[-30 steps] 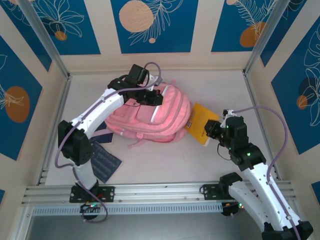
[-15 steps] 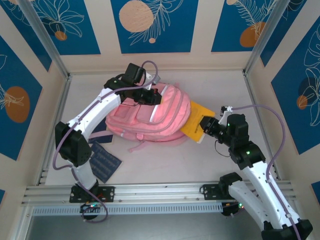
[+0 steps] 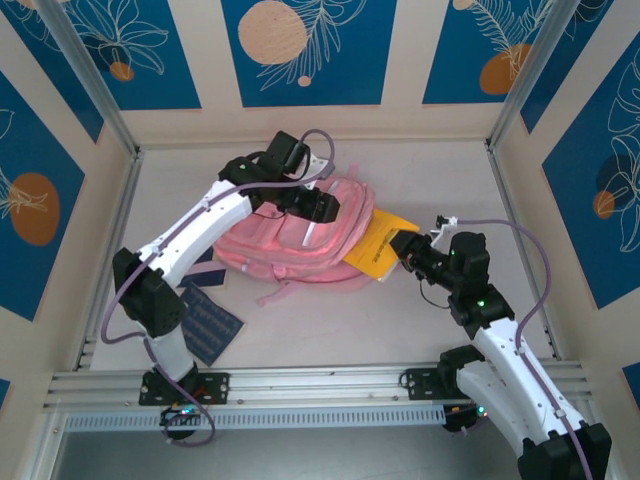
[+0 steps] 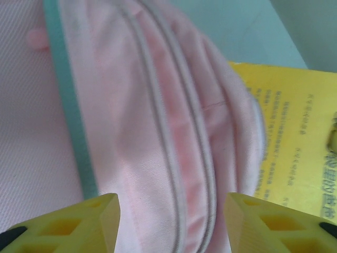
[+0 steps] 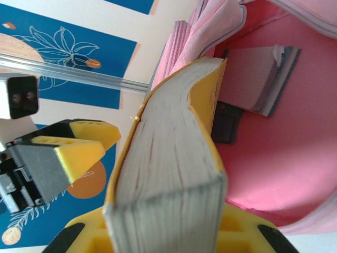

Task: Pack the student bag
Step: Place the book in the student bag.

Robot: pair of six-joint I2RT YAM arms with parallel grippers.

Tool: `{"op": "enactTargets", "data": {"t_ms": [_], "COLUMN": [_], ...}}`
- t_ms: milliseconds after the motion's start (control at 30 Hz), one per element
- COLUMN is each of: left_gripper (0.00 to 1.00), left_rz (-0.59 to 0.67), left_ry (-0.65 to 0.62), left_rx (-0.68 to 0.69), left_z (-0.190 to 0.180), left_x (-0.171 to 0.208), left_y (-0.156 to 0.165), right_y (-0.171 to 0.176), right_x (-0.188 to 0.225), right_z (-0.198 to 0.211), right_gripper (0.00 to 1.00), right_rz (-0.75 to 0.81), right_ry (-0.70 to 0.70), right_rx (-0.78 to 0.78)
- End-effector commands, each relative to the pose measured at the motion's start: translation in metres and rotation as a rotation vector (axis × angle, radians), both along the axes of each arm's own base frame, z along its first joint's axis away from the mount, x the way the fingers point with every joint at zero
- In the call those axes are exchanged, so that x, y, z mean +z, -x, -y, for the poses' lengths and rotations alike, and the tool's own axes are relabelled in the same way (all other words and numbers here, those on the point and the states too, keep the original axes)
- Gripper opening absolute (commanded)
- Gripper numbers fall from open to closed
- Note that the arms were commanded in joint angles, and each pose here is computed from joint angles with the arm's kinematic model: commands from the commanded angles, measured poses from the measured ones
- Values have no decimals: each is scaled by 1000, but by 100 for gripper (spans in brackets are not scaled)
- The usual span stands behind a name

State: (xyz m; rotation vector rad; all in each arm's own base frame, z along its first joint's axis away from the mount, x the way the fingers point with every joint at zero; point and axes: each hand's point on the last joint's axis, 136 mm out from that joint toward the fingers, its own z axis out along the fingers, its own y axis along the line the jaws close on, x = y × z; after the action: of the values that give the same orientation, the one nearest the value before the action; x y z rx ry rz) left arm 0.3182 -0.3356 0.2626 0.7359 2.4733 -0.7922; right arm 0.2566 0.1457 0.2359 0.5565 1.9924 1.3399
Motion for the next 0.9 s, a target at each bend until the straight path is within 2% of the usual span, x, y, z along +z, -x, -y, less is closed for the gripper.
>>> {"op": "enactTargets", "data": {"t_ms": [0,167,400,600,700,867], "left_gripper": [56,58,59,57,46,21], "left_rz": [74,124,145,133,134,139], "left_ry": [-29,-127,-163,-221,-231,-246], "left_rx": [-48,-95,-112,-99,-106,-108], "left_z": [12,33,57,62,64,64], "left_x": [21,7,-4,-25,-30,-35], "left_y": [17,26,27,21,22,22], "right_y": [5,5,7,9,10,11], "right_x": [47,46,45,47,47,47], "right_z": [-10,-10,-10,-10,-10,-10], "right_gripper": [4,4,4,3,3,3], "right_rz": [150,145,143,148,150,151], "right_ry": [-93,-93,-93,-95,-94,-98], "right_rx": [60,62,66,70,73,72]}}
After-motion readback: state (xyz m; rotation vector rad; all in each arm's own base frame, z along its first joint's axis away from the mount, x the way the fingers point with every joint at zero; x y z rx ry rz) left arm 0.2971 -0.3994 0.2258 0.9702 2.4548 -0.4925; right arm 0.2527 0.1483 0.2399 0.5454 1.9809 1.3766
